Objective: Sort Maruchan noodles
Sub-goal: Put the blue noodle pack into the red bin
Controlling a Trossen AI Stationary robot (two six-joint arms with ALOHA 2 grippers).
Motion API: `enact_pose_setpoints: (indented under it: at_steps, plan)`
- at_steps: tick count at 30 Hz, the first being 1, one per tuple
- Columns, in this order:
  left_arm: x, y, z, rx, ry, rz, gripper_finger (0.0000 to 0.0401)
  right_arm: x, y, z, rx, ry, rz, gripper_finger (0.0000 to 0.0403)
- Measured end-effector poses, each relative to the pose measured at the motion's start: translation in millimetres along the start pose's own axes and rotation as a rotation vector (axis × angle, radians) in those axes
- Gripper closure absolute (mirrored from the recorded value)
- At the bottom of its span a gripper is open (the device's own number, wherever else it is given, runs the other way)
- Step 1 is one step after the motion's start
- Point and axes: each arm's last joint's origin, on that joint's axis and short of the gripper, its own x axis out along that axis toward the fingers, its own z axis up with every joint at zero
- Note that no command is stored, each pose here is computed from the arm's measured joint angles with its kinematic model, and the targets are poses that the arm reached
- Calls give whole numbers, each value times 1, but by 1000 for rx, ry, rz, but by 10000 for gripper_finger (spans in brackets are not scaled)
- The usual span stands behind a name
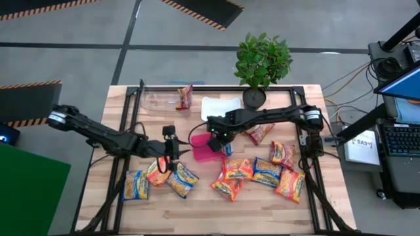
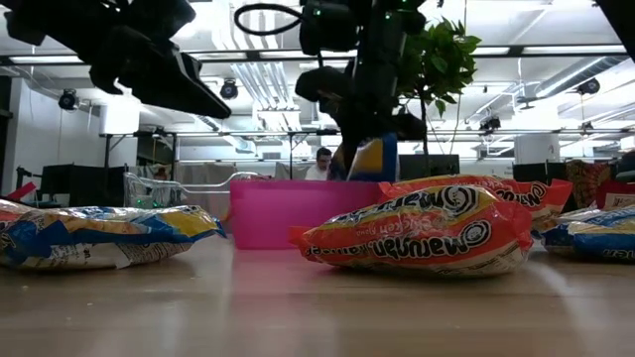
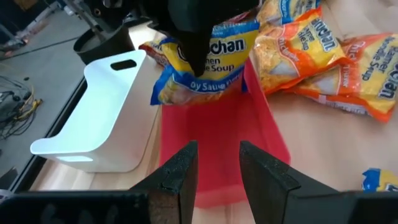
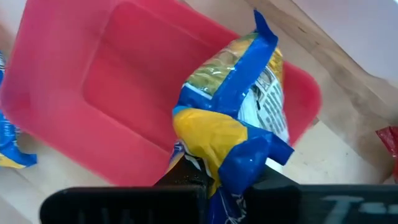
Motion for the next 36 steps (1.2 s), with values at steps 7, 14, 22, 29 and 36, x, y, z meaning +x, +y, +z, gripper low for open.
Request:
enact_pose_setpoints:
  at_steps: [7,14,22,29,36]
  plan:
    - [3,-1,-1,5,4,2,301,7,2,-1,-23,12,-11,390]
    - [6,-2,2,8,-25,1,301,-2,3,0,-33,3,-2,372]
    - [24,-12,2,25,-67,0,300,-15,7,3,-51,-26,27,325]
    - [33,-20,-9,70,8,-65,254,-19,7,2,-97,-30,27,304]
    - [38,-23,-15,144,41,-70,187,-19,6,2,-127,-28,24,331]
